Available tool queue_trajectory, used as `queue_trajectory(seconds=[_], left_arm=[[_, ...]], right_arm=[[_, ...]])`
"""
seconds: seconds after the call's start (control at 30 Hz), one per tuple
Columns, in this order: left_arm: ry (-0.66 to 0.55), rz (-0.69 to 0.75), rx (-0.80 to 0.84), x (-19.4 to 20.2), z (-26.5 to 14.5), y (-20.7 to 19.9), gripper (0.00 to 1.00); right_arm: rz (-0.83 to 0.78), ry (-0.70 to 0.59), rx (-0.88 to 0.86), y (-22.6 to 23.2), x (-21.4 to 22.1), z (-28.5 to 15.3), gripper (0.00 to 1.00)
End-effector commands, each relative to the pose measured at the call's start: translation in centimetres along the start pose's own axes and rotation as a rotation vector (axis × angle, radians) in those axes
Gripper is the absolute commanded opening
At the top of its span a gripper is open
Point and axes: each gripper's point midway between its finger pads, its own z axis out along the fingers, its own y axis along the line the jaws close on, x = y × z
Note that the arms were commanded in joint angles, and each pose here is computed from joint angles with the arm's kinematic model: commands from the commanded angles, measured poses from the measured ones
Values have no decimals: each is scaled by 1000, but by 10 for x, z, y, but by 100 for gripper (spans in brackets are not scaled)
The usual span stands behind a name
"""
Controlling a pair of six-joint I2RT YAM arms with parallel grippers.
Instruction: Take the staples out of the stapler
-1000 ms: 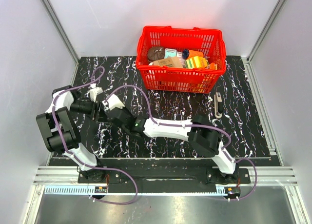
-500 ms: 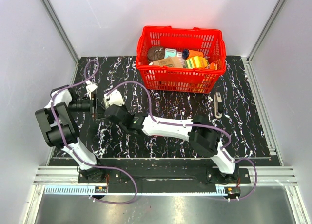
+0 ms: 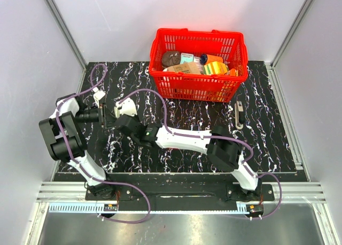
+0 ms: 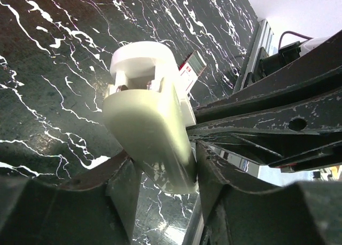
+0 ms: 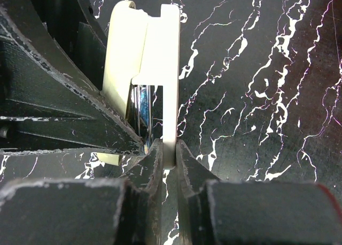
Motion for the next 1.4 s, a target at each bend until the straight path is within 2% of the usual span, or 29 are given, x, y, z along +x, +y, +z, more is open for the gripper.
queue_trajectory(seconds=[0.0, 0.17, 0.43, 0.57, 0.8, 0.83, 1.37], left_arm=[[4, -115, 44, 0, -2, -26, 42], [81, -88, 9, 7, -8, -21, 36], [175, -17, -47, 12, -20, -18, 32], [220, 36, -79, 12, -26, -12, 25], [312, 138, -218, 8, -44, 16, 18], [328, 146, -230, 9, -45, 19, 17], [493, 191, -312, 33, -66, 39, 6]], right_arm=[[100, -112, -30, 7, -53, -17, 0], [70, -104, -5, -14, -46, -17, 0], [-18, -118, 42, -38, -52, -22, 0], [-84, -128, 31, -39, -54, -23, 0], [-270, -153, 14, -44, -54, -26, 0], [-257, -184, 5, -40, -61, -27, 0], [-571, -263, 51, -34, -64, -36, 0]])
